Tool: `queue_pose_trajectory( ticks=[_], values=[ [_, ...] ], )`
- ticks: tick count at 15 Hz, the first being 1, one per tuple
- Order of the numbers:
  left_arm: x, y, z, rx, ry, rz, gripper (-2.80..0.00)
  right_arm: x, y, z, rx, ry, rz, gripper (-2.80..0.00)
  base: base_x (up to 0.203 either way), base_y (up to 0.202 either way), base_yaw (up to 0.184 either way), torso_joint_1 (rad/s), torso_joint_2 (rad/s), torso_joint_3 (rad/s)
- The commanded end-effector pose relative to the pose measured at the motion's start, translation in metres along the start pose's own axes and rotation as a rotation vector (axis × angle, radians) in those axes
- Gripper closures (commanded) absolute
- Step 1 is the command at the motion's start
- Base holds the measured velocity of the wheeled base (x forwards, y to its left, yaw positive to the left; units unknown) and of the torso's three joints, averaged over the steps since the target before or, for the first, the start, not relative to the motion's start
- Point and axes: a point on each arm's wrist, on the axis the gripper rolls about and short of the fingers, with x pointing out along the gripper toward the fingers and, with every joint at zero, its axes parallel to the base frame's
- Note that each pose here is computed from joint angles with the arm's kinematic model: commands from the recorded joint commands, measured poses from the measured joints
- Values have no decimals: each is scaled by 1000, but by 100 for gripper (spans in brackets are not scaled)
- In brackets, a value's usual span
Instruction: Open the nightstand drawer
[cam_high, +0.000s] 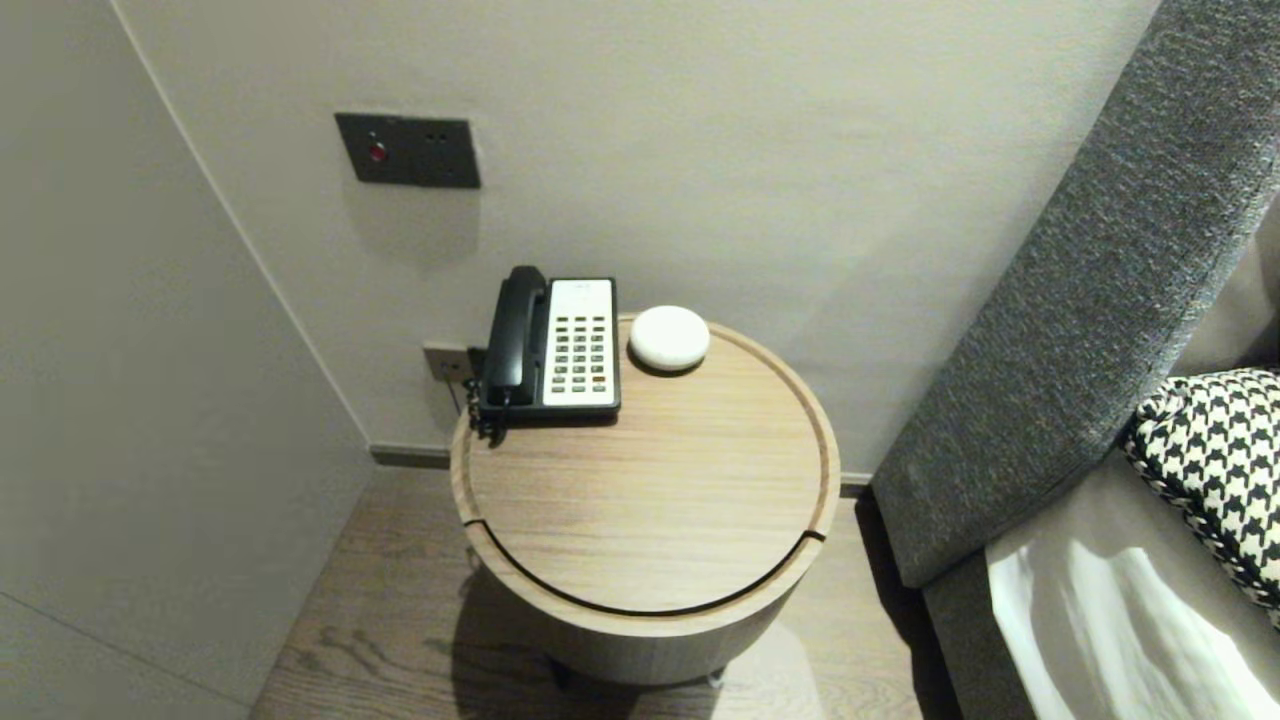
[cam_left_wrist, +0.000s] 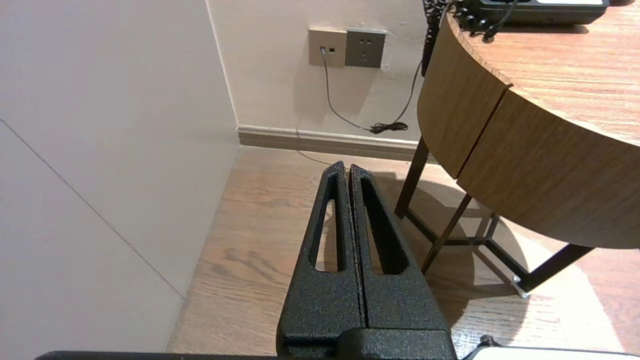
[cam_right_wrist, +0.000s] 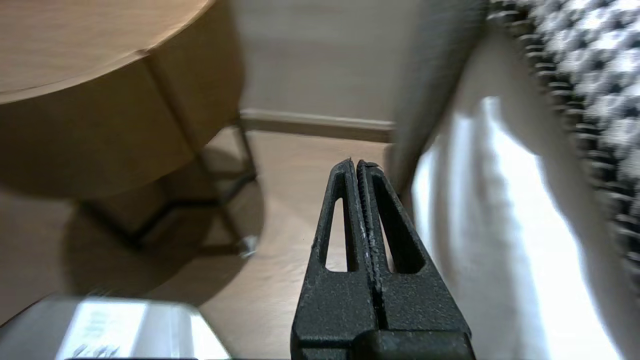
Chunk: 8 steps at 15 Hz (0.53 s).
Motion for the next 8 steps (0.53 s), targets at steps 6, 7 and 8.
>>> queue_pose_trajectory(
  ticks=[6,7,8],
  values=[
    [0,0,0,-1,-1,1,0,2,0,-4,13,-92,-13,0,0,0,0,0,0,0],
    [0,0,0,-1,0,1,0,2,0,-4,13,-92,-13,0,0,0,0,0,0,0],
    [0,0,0,-1,-1,1,0,2,0,-4,13,-92,-13,0,0,0,0,0,0,0]
  ],
)
